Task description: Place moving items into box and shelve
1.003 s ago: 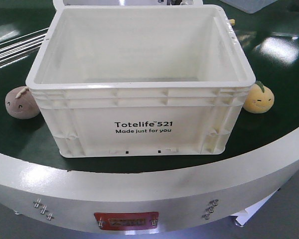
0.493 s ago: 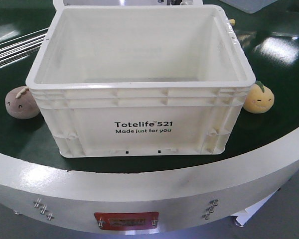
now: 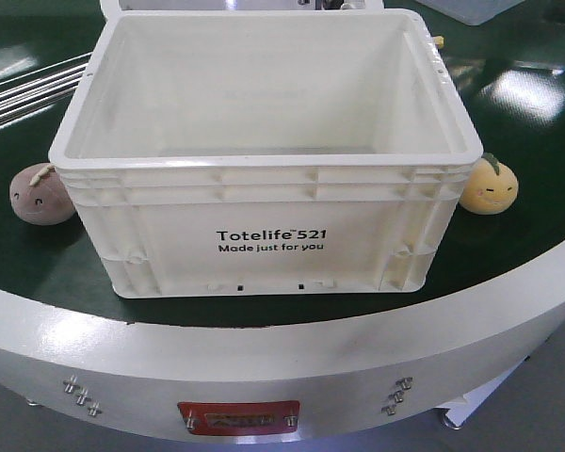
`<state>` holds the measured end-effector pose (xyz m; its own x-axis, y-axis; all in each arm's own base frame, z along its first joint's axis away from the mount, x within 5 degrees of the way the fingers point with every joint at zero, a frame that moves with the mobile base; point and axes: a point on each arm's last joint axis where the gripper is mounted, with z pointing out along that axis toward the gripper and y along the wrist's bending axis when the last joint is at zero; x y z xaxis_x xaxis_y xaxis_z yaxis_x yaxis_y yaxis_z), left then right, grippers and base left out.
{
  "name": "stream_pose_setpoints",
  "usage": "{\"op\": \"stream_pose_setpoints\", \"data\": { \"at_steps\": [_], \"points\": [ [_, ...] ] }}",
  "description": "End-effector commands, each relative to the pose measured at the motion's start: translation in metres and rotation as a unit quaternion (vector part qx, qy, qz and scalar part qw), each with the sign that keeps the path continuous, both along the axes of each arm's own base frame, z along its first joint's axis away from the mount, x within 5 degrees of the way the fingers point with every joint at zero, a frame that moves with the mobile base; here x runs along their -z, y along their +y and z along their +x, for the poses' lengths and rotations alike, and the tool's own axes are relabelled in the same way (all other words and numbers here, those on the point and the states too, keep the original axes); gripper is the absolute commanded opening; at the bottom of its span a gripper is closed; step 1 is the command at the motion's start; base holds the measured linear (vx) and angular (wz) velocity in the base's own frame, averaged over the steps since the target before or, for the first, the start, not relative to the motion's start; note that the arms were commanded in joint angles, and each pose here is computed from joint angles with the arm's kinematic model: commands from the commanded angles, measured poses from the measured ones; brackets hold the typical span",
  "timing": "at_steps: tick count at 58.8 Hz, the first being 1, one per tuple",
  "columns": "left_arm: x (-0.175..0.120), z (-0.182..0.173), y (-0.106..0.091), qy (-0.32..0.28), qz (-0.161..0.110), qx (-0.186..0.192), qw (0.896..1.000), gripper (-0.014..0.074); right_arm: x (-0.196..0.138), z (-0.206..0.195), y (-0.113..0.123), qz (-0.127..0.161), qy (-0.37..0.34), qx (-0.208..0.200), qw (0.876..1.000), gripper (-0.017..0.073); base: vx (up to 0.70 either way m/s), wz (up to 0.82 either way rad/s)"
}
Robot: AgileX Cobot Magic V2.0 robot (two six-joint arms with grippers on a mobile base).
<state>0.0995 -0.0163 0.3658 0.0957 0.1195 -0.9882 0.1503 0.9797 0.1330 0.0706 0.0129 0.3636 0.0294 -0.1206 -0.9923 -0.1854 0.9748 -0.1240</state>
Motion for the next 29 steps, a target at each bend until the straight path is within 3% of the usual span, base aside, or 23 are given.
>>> {"op": "stream_pose_setpoints", "data": {
  "at_steps": [1, 8, 17, 29],
  "points": [
    [-0.018, -0.002, 0.003, -0.050, -0.017, -0.012, 0.999, -0.0014, -0.017, 0.000, -0.001, 0.011, -0.049, 0.003, 0.999, -0.0013, 0.00, 0.00],
    [-0.018, -0.001, 0.009, -0.052, -0.030, -0.040, 0.997, -0.0013, -0.017, 0.001, -0.005, -0.004, -0.051, 0.026, 0.998, -0.0010, 0.00, 0.00],
    [-0.018, -0.001, 0.018, -0.052, -0.004, -0.089, 0.995, -0.0013, -0.015, 0.002, -0.013, -0.022, -0.039, 0.076, 0.996, -0.0009, 0.00, 0.00],
    [-0.018, -0.001, 0.027, -0.052, -0.008, -0.133, 0.990, -0.0013, -0.016, 0.001, -0.026, -0.017, -0.046, 0.144, 0.988, -0.0009, 0.00, 0.00]
  ]
}}
